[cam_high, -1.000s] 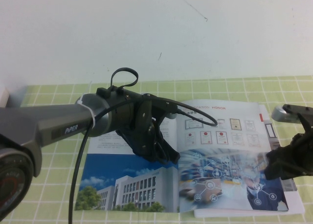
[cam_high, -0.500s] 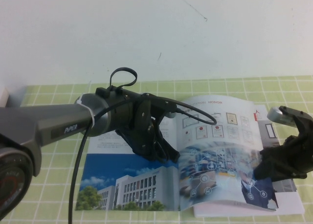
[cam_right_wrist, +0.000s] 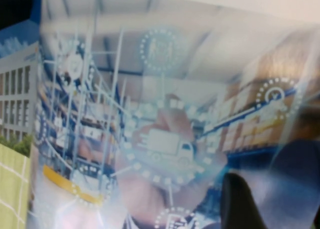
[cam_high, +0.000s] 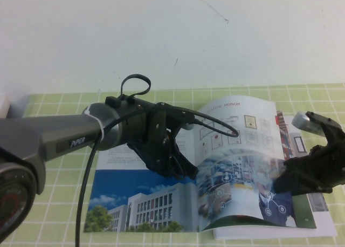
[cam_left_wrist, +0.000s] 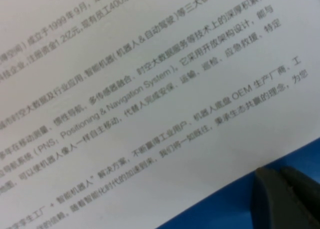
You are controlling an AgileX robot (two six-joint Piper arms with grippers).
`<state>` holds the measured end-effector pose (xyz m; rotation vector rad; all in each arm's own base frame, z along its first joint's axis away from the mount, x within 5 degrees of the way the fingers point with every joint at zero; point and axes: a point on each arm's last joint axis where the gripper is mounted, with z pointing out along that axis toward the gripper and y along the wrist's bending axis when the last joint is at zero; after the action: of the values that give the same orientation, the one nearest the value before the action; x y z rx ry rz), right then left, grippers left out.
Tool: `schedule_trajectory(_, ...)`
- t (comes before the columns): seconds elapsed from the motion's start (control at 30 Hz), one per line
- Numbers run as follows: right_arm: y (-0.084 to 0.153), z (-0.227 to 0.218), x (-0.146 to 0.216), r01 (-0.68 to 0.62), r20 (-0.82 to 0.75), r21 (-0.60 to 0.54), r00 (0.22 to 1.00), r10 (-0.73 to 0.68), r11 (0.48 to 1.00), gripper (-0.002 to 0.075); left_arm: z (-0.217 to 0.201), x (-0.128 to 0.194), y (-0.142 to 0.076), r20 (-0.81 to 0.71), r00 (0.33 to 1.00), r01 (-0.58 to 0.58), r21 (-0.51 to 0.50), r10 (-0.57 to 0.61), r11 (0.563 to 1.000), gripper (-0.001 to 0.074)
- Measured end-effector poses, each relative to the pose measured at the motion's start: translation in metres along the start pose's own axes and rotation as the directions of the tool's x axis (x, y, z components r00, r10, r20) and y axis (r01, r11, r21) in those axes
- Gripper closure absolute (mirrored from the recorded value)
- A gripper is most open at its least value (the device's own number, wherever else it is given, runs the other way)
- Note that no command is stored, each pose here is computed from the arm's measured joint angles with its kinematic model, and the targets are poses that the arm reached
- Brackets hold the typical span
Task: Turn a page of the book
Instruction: Open the closed book
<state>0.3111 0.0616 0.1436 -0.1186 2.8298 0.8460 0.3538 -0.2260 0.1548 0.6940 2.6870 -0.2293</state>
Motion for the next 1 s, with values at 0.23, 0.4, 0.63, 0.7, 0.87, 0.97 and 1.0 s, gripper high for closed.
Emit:
schedule_trajectory(0.23,0.006,-0.007,0.0,0.03,0.017,-0.006,0.999,-0.03,1.0,0.041,0.0,0.0,0.0,0.0,1.0,0.001,0.0,-0.001,1.0,0.0738)
schedule_trajectory(0.4,0.01,-0.007,-0.001,0.062,0.031,-0.055,0.998,-0.06,0.997,0.0411,0.0,0.0,0.0,0.0,1.0,0.001,0.0,-0.001,1.0,0.0738)
schedule_trajectory(0.63,0.023,-0.009,-0.007,0.113,0.104,-0.184,0.99,-0.095,0.976,0.0411,0.0,0.0,0.0,0.0,1.0,0.001,0.0,-0.001,1.0,0.0738)
schedule_trajectory(0.7,0.026,-0.01,-0.008,0.129,0.126,-0.211,0.987,-0.104,0.969,0.0411,0.0,0.0,0.0,0.0,1.0,0.001,0.0,-0.001,1.0,0.0738)
schedule_trajectory(0.87,0.028,-0.011,-0.009,0.144,0.147,-0.236,0.983,-0.111,0.961,0.0411,0.0,0.0,0.0,0.0,1.0,-0.003,-0.001,0.003,1.0,0.0738)
schedule_trajectory(0.97,0.03,-0.011,-0.009,0.169,0.151,-0.253,0.979,-0.133,0.953,0.0412,0.0,0.0,0.001,0.0,1.0,-0.014,-0.009,0.014,1.0,0.0738)
schedule_trajectory(1.0,0.031,-0.011,-0.009,0.178,0.154,-0.258,0.978,-0.142,0.949,0.0414,0.0,0.0,0.001,0.0,1.0,-0.018,-0.011,0.018,1.0,0.0738)
